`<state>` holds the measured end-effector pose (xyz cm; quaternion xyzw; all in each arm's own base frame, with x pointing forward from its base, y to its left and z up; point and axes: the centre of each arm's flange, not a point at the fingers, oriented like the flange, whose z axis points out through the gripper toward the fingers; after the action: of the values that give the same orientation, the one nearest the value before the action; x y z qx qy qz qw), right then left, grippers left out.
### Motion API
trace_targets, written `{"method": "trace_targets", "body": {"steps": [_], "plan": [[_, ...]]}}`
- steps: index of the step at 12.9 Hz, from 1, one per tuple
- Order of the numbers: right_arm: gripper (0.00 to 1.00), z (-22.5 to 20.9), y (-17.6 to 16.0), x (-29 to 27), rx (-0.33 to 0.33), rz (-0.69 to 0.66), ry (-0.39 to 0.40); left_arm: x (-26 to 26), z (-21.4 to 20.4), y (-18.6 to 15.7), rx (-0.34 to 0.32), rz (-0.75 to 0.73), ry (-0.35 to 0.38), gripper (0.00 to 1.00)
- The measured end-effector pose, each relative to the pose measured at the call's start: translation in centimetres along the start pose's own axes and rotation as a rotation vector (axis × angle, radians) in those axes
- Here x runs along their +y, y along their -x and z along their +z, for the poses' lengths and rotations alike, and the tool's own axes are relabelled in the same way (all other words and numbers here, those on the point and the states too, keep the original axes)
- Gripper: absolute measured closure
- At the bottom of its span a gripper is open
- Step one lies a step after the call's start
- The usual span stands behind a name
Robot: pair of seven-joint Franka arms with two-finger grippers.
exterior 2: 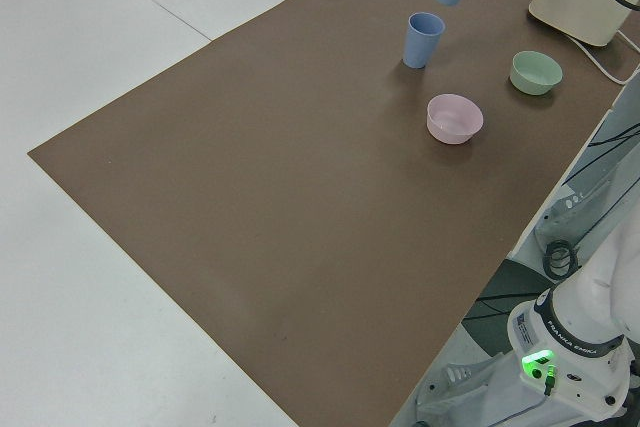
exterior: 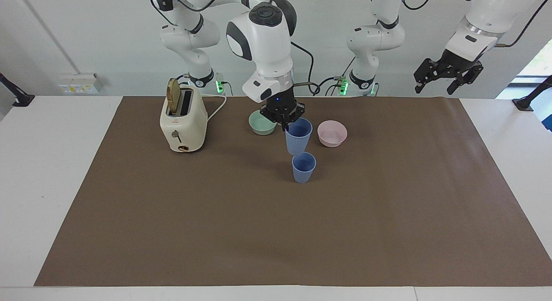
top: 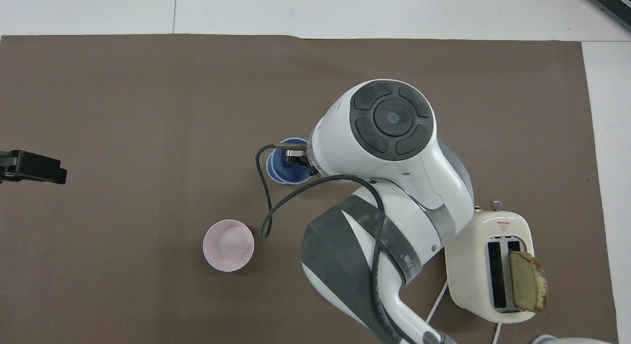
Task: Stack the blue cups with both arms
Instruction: 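Carry the held cup with the right gripper and lower it into the first cup, then open the right gripper and lift it off the stacked cups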
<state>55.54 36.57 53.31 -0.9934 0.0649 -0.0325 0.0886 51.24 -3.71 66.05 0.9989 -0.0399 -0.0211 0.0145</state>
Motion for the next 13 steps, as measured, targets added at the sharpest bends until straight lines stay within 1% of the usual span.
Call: {"method": "trace_targets", "body": {"steps": [1,3,9,13], "plan": [[0.95,1.0,-0.4,-0.2,0.001,0.008,-0.013,0.0,0.0,0.1,0.000,0.000,0.000,0.00],[0.95,2.7,-0.6,-0.6,-0.013,0.007,-0.015,0.0,0.0,0.2,-0.001,0.000,-0.001,0.00],[0.95,3.9,-0.6,-0.8,-0.031,0.016,-0.010,0.0,0.1,0.3,-0.004,0.000,-0.001,0.00],[0.95,5.8,-1.2,-0.7,-0.033,0.013,0.001,0.0,0.3,0.3,-0.007,0.000,-0.001,0.00]]}}
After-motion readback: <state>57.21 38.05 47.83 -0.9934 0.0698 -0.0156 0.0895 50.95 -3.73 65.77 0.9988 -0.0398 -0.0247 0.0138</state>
